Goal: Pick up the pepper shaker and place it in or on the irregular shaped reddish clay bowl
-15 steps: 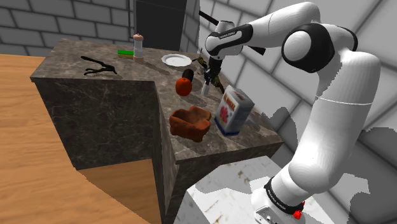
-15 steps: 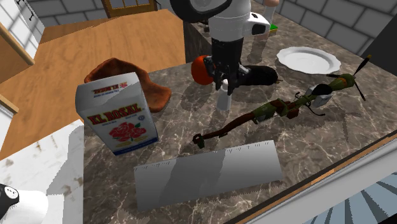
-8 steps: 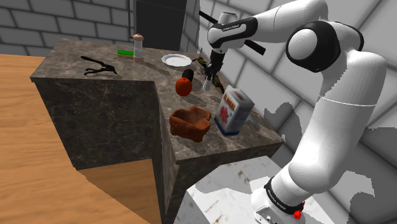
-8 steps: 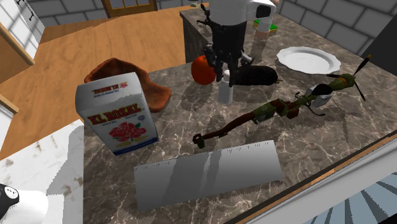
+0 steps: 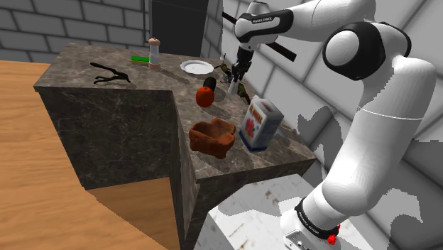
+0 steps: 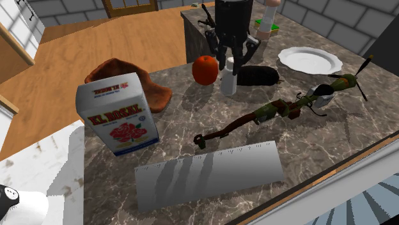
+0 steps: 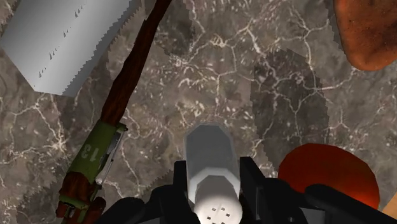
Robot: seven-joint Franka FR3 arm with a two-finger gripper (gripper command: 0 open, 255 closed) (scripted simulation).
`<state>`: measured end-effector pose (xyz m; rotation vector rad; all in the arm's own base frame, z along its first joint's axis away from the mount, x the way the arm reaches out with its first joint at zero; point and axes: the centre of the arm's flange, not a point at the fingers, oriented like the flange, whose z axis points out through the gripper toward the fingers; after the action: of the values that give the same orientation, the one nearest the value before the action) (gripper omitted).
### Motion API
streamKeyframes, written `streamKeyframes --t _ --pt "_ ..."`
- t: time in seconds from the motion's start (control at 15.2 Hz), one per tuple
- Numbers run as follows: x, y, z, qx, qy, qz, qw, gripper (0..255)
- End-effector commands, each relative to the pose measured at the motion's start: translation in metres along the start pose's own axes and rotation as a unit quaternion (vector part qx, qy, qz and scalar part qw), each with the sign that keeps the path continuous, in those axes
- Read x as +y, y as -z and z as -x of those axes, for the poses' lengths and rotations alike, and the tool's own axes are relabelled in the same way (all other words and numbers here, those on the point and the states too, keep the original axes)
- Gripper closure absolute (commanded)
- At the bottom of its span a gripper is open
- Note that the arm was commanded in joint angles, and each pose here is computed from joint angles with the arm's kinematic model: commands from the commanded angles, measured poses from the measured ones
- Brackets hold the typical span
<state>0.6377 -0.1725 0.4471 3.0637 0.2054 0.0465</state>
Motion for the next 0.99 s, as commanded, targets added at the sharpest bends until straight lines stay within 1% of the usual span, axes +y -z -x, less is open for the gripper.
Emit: streamKeyframes --t 0.0,0.92 --pt "0.0 0.011 0.0 0.0 0.0 0.0 1.0 255" --pt "0.006 0.085 -0.002 0.0 0.0 0.0 1.0 255"
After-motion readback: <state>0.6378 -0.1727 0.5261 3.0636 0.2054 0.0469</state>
